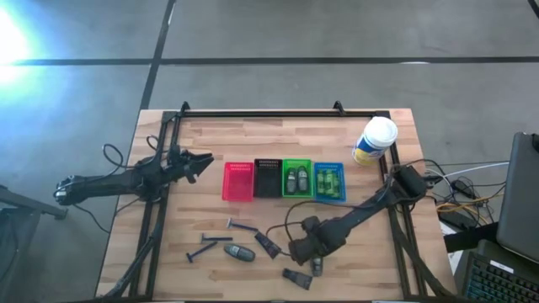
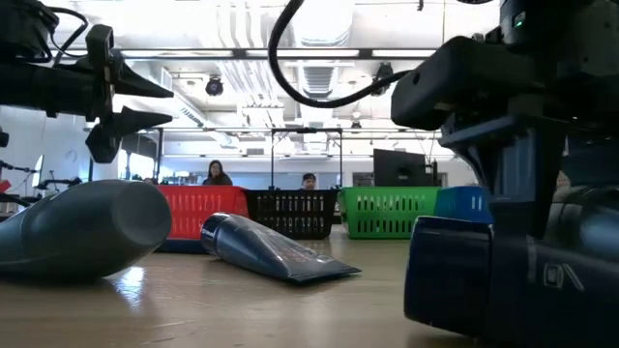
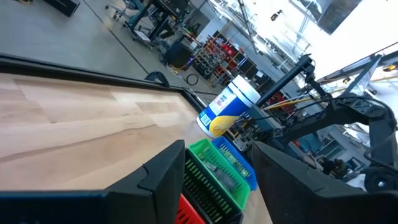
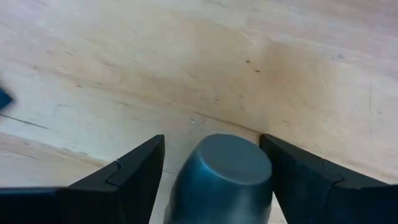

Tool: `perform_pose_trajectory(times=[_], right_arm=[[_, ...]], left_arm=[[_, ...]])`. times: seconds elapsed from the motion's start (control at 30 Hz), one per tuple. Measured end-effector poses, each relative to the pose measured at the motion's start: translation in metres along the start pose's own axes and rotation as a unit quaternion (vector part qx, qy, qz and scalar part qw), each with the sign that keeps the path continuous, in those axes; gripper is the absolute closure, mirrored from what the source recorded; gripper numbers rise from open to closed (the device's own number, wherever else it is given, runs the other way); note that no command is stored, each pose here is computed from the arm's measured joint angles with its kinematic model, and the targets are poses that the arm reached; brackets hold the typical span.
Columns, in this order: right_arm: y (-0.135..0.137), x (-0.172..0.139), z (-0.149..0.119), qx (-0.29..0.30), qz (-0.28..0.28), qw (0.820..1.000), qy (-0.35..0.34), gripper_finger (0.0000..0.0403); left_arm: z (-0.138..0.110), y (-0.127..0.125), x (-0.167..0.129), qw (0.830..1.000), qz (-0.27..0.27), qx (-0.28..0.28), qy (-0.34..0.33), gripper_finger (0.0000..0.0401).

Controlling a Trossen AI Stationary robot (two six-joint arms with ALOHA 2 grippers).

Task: Pick & Place Travel size toiletries
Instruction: Put the black deodorant into the green bin

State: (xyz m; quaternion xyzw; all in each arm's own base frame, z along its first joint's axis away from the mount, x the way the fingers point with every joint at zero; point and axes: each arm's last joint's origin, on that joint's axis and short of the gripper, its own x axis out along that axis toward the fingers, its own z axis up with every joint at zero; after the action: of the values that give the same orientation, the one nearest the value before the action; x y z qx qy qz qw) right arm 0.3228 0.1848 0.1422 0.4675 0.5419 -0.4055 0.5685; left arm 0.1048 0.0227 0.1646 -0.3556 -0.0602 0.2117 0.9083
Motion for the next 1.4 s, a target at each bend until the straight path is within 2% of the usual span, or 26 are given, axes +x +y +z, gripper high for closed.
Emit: perform_pose_trajectory(times=[0.13, 0.4, 0.6, 0.73, 0.97, 1.23, 1.3, 1.4], right_arm=[[-0.001, 0.001, 0.001, 0.010, 0.000, 1.000, -0.001, 0.0119], [-0.003, -0.003, -0.001, 0.073, -0.002, 0.997, 0.003, 0.0076], [0.009, -0.008, -0.013, 0.062, 0.049, 0.996, 0.050, 0.0054], [0.008, -0.010, -0.018, 0.071, 0.049, 0.995, 0.052, 0.0051], [0.005, -0.003, -0.017, 0.062, 0.026, 0.997, 0.049, 0.0091], [0.001, -0.005, -0.009, 0.024, 0.016, 0.998, 0.053, 0.0203], [0.000, -0.014, -0.006, 0.007, 0.029, 0.999, 0.043, 0.0204], [-0.006, -0.038, 0.002, 0.011, 0.053, 0.998, 0.008, 0.0204]], left_arm=[[0.000, 0.000, 0.000, 1.000, 0.000, -0.005, 0.000, 0.0208], [0.000, 0.000, 0.000, 1.000, 0.000, -0.006, 0.000, 0.0208], [0.000, 0.000, 0.000, 1.000, 0.000, -0.005, 0.000, 0.0208], [0.000, 0.000, 0.000, 1.000, 0.000, -0.006, 0.000, 0.0208], [0.000, 0.000, 0.000, 1.000, 0.000, -0.006, 0.000, 0.0208], [0.001, -0.001, 0.000, 1.000, -0.006, -0.010, -0.006, 0.0208], [0.002, -0.002, 0.000, 1.000, -0.008, -0.011, -0.008, 0.0208], [0.003, -0.003, 0.000, 0.999, -0.015, -0.024, -0.016, 0.0208]])
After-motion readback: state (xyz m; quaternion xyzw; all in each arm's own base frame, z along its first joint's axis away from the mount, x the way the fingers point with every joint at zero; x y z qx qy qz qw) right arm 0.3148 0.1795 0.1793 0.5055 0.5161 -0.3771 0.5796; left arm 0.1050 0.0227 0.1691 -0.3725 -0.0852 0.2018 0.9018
